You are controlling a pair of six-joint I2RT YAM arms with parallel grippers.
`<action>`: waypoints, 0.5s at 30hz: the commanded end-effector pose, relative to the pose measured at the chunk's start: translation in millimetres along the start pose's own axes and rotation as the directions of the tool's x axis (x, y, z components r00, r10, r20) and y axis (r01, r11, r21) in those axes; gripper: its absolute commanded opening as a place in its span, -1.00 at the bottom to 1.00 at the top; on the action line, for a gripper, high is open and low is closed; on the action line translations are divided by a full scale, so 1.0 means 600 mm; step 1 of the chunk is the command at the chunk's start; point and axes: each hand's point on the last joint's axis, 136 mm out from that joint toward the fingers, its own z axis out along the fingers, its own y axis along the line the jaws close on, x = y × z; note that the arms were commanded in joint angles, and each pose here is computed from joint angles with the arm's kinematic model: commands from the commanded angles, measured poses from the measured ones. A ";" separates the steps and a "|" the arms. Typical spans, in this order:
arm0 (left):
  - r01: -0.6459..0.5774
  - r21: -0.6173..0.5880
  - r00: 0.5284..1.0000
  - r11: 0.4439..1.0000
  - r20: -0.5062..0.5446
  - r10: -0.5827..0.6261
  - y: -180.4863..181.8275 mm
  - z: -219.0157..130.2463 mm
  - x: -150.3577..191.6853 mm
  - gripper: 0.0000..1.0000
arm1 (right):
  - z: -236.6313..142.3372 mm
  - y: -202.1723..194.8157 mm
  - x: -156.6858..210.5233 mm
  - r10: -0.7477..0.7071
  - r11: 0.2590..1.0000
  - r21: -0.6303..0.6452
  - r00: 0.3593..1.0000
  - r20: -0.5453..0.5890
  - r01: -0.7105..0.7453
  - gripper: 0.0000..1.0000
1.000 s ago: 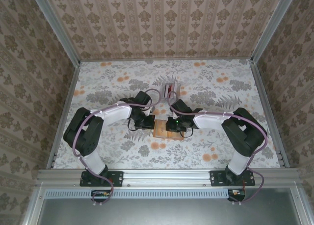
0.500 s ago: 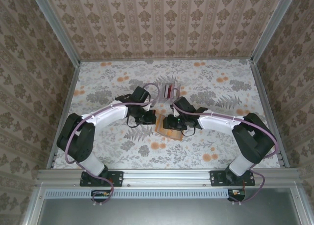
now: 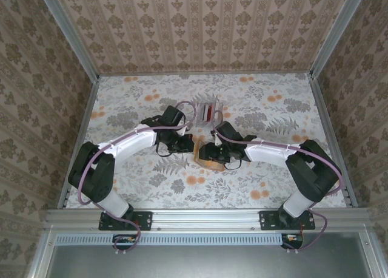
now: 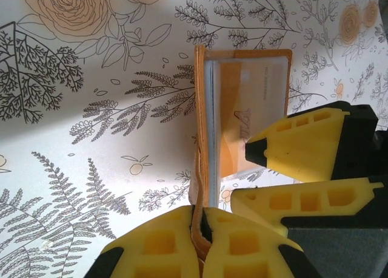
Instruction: Put the credit cards into the card holder
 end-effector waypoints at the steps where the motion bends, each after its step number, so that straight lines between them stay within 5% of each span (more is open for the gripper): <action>1: -0.017 0.050 0.999 0.999 0.041 0.015 -0.032 -0.023 -0.013 -1.00 | 0.004 0.015 0.000 0.000 0.999 -0.032 1.000 -0.006 -0.001 0.10; 15: -0.015 0.052 0.999 0.999 0.038 0.013 -0.033 -0.023 -0.013 -1.00 | 0.020 0.020 -0.004 -0.001 0.999 -0.046 1.000 -0.014 0.001 0.14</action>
